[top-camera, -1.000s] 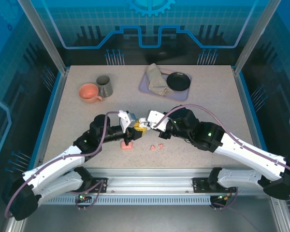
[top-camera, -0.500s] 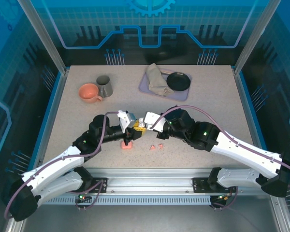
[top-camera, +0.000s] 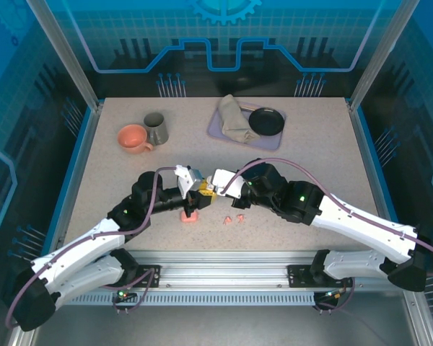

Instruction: Insert the wireless bluetooth earbuds into the charging case

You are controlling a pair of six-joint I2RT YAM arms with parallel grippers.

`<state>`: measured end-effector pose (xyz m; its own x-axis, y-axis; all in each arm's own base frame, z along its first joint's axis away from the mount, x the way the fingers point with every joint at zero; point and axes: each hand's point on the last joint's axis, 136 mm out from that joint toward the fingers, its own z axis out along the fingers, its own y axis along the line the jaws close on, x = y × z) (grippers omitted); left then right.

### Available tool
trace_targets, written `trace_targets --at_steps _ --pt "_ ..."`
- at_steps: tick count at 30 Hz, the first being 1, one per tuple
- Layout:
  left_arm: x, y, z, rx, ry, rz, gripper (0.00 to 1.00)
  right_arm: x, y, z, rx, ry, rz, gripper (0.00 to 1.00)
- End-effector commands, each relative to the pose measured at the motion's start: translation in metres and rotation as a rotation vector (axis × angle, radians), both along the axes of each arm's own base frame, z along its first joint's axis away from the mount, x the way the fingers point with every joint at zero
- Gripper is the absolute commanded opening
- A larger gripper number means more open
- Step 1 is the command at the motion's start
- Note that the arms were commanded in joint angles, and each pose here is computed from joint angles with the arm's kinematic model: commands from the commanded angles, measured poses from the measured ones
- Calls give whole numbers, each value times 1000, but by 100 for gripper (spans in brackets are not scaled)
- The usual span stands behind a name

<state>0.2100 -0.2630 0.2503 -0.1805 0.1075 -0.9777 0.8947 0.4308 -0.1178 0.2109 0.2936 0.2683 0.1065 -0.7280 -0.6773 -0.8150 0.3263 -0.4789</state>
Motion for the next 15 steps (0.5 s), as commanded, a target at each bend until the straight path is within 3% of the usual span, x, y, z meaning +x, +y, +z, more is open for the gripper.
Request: trace_targets --at_steps 1,15 --pt "-6 -2 21 -31 -71 -30 0 -13 1 7 20 35 34 21" --pt "-5 -2 21 -33 -74 -28 0 -23 6 3 43 95 67 24"
